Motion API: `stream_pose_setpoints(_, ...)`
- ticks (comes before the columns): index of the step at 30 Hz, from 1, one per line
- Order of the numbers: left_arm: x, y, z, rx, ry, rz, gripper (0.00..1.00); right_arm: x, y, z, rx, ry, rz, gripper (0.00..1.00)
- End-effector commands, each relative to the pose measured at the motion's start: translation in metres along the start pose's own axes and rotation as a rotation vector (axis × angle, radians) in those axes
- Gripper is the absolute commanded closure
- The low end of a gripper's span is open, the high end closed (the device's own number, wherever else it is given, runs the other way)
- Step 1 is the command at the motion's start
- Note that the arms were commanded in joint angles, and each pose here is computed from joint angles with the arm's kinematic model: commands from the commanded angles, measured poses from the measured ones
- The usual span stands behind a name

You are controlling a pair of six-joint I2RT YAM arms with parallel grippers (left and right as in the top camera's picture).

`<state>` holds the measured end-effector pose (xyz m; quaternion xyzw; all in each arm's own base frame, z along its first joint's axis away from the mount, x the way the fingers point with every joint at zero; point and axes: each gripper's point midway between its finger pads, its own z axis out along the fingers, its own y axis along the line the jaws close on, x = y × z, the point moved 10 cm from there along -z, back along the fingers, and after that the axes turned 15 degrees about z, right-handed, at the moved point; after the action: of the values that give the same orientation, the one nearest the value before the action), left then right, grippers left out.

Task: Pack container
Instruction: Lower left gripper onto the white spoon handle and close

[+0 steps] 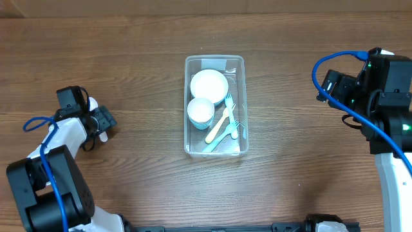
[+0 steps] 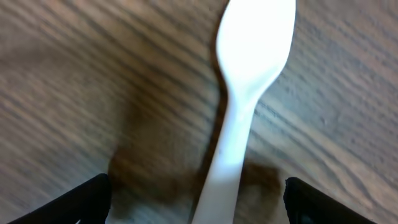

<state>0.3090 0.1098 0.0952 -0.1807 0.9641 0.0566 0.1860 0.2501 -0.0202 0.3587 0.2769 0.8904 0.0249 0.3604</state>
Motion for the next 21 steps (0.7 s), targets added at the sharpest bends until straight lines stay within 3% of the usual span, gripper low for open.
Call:
stream_pose_setpoints(1, -0.009, -0.003, 0.003, -0.017, -0.036, 0.036, 0.17, -0.005, 0.001, -0.006, -0.003, -0.027, -0.004, 0.0)
stream_pose_setpoints(9, -0.009, -0.033, 0.001, 0.01, -0.06, 0.126, 0.63, -0.005, 0.001, -0.006, -0.003, -0.027, -0.004, 0.0)
stream_pose_setpoints(11, -0.009, -0.032, 0.0, -0.012, -0.057, 0.127, 0.64, -0.005, 0.001, -0.006, -0.003, -0.027, -0.004, 0.0)
stream_pose_setpoints(13, -0.007, -0.029, 0.001, -0.058, -0.044, 0.127, 0.58, -0.005, 0.001, -0.006, -0.003, -0.027, -0.004, 0.0)
stream_pose_setpoints(17, -0.005, -0.028, 0.001, -0.068, -0.03, 0.117, 0.6, -0.005, 0.001, -0.006, -0.003, -0.027, -0.004, 0.0)
stream_pose_setpoints(21, -0.006, -0.028, 0.001, -0.068, -0.035, 0.117, 0.77, -0.005, 0.001, -0.006, -0.003, -0.027, -0.004, 0.0)
